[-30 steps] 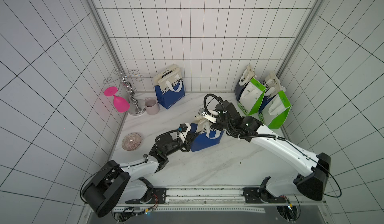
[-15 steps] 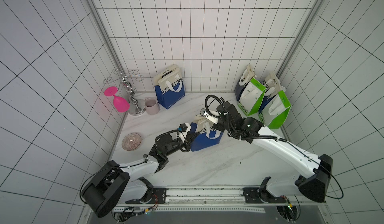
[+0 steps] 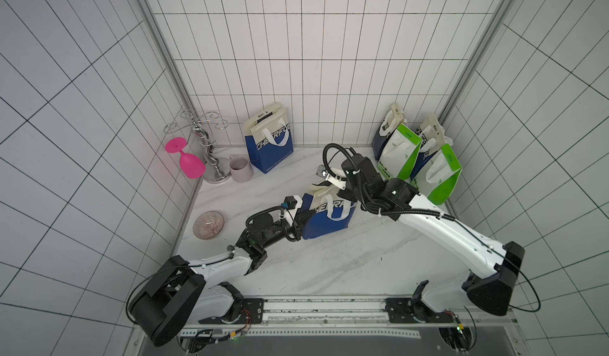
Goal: Open the takeout bag
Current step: Open the takeout bag at the center of the board.
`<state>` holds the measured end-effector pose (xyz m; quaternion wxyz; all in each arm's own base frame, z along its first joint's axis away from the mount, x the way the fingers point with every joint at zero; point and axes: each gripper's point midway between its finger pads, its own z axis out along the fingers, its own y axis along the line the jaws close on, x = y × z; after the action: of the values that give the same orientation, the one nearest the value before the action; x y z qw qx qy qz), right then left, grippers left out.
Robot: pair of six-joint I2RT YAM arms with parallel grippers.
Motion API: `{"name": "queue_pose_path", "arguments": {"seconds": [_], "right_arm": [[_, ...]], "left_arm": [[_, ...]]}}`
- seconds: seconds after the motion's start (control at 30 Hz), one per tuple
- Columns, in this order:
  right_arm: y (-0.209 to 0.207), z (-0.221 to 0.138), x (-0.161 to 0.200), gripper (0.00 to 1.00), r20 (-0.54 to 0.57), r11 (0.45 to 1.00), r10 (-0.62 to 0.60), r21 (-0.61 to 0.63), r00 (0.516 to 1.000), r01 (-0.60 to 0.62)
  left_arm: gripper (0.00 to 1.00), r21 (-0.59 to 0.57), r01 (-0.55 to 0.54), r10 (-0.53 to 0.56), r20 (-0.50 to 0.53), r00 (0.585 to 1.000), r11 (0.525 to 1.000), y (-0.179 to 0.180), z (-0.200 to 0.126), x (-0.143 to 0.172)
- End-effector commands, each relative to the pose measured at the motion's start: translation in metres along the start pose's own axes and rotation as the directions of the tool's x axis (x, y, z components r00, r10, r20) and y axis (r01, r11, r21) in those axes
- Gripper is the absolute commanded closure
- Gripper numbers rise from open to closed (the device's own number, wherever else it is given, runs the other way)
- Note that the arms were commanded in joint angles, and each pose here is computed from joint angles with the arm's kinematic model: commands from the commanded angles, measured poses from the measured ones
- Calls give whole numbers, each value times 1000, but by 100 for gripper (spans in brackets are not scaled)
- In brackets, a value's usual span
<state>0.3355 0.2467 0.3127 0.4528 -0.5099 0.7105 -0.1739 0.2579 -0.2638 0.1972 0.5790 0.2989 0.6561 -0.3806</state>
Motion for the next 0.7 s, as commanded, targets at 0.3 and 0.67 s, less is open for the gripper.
{"name": "queue_pose_path", "arguments": {"seconds": [0.3,0.67], "right_arm": [[-63,-37,-24,100,75,989,-4,147,997,-7],[-43,-2,-3,79,14,992,84,92,996,-85]], "left_arm": [[100,6,-21,21,11,1000,1000,-1,2,-6],[100,14,-21,20,10,1000,1000,-2,2,-5]]}}
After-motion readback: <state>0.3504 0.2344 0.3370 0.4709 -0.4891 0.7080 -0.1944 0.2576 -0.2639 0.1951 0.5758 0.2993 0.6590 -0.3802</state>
